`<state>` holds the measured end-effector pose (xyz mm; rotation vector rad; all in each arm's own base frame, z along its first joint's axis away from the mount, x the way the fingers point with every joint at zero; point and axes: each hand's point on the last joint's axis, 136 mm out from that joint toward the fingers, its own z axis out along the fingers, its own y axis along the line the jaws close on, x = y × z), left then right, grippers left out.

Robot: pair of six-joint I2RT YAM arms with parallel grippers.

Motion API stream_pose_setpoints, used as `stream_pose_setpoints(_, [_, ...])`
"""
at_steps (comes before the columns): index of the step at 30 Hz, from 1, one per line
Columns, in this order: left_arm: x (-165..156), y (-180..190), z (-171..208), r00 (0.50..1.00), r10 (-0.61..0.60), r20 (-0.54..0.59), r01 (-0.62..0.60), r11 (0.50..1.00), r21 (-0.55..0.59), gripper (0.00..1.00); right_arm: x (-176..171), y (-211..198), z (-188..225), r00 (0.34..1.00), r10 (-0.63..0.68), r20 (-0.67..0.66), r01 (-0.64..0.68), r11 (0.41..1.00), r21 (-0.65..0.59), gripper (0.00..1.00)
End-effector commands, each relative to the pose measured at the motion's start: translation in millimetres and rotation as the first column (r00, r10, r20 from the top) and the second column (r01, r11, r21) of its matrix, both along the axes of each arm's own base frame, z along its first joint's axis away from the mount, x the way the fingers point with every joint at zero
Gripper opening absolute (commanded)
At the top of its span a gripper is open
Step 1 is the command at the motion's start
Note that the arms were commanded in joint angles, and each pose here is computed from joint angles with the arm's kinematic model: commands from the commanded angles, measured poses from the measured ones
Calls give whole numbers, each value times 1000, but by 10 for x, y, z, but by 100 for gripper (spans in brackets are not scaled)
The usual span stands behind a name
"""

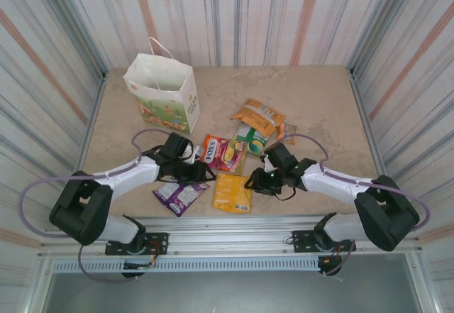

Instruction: Place the snacks into the paper bag

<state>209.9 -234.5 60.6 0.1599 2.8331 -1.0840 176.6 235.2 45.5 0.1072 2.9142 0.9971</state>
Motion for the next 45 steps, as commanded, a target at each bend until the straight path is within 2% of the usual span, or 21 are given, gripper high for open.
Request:
stream_pose_setpoints(1, [-27,-121,-50,999,-30,-28,29,998,-51,59,-81,1,-124,999,-2,-45,2,1000,-3,46])
stream_pose_setpoints(10, [-72,-251,-235,991,-90,-102,81,993,-90,55,-140,23,-269,997,2,-81,-2,1000,-8,38])
stream_pose_setpoints(16, [-110,-378,-296,984,-131,-118,114,983,-142,49,-154,50,-370,995,-9,-99,11,1000,12,31])
stream_pose_setpoints(20, [-152,-462,-319,978,-161,-132,138,976,-168,47,-131,97,-394,995,-12,-98,15,999,32,31])
stream_pose_setpoints(25, [-193,-530,-261,976,-174,-128,146,968,-202,36,-103,112,-411,996,-11,-85,15,999,37,31])
stream_pose_setpoints(29, [-173,-534,-117,982,-170,-79,149,965,-217,24,-53,123,-351,999,-5,-41,7,999,46,38])
stream_pose_setpoints(34, [-95,-551,205,983,-175,49,182,954,-240,11,92,72,-65,991,13,134,-20,999,51,48])
stream_pose_setpoints(37, [-55,-593,482,968,-188,165,229,933,-279,8,211,-1,221,957,19,290,-37,998,57,53])
stream_pose_setpoints(41, [-2,-636,876,923,-197,331,303,901,-310,6,324,-118,617,876,16,483,-71,993,95,57])
stream_pose_setpoints(45, [-8,-657,1221,842,-229,488,408,863,-299,5,317,-205,1061,738,20,674,-152,979,137,61])
